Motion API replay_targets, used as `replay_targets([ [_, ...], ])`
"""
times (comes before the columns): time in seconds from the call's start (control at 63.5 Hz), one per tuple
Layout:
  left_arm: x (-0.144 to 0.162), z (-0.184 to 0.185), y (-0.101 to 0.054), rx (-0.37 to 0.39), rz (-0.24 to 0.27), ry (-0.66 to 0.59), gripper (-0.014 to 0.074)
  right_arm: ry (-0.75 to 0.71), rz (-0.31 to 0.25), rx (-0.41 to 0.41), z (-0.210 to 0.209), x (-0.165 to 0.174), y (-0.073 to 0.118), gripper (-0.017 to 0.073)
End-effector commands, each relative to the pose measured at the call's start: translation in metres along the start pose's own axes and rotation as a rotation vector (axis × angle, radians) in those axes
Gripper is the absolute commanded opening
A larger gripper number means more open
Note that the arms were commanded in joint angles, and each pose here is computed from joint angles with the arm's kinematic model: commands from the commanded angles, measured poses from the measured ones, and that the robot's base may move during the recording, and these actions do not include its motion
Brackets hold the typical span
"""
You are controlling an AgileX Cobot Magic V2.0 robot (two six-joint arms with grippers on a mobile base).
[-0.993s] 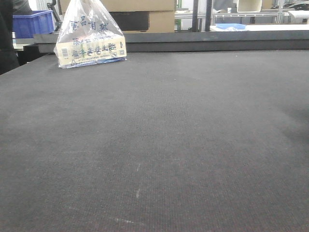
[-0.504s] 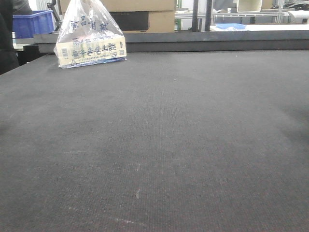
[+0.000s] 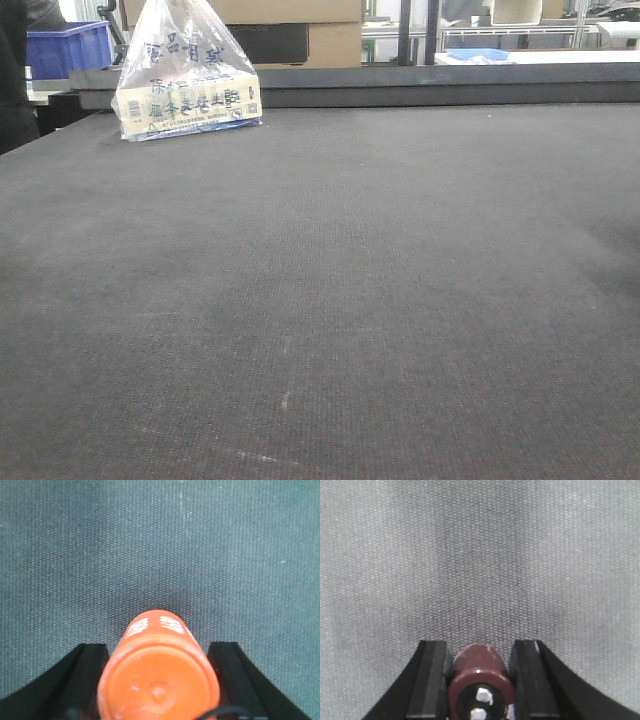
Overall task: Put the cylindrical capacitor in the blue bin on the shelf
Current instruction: 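Lift both held capacitors up off the table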
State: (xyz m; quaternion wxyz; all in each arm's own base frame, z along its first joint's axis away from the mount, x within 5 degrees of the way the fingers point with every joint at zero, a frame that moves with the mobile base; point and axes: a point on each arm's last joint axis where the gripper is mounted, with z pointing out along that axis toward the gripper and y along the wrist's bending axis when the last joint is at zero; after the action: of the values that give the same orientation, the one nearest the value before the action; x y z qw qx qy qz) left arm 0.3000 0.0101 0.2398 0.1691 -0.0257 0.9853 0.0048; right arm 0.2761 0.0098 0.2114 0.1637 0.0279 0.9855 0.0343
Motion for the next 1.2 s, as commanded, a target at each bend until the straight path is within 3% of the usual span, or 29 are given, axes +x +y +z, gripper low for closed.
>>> replay_targets([
  [0.0,-0.005,-0.011,-0.002,0.003,0.002,-0.044,-0.0111,-0.062,0.000,-0.008,-0.015,-0.003,0.002,-0.0167],
  [0.347,0.002,-0.112,-0.002,0.037,-0.018,-0.553,-0.0111,-0.481,-0.008,-0.050,-0.109,0.009,0.006,-0.0167],
  [0.678,0.071,-0.157,0.001,0.050,-0.025,-1.020,-0.0111,-0.966,-0.040,-0.061,-0.173,0.054,0.003,-0.0167],
  [0.804,0.103,-0.164,0.002,0.063,-0.039,-1.185,-0.0111,-1.094,-0.090,-0.028,-0.193,0.079,0.000,-0.0167],
  [0.93,0.135,-0.178,0.003,0.068,-0.039,-1.321,-0.0111,-1.216,-0.114,-0.010,-0.215,0.101,-0.001,-0.0167],
  [1.182,0.166,-0.203,0.004,0.074,-0.039,-1.469,-0.0111,-1.333,-0.115,-0.016,-0.236,0.127,-0.002,-0.0167],
])
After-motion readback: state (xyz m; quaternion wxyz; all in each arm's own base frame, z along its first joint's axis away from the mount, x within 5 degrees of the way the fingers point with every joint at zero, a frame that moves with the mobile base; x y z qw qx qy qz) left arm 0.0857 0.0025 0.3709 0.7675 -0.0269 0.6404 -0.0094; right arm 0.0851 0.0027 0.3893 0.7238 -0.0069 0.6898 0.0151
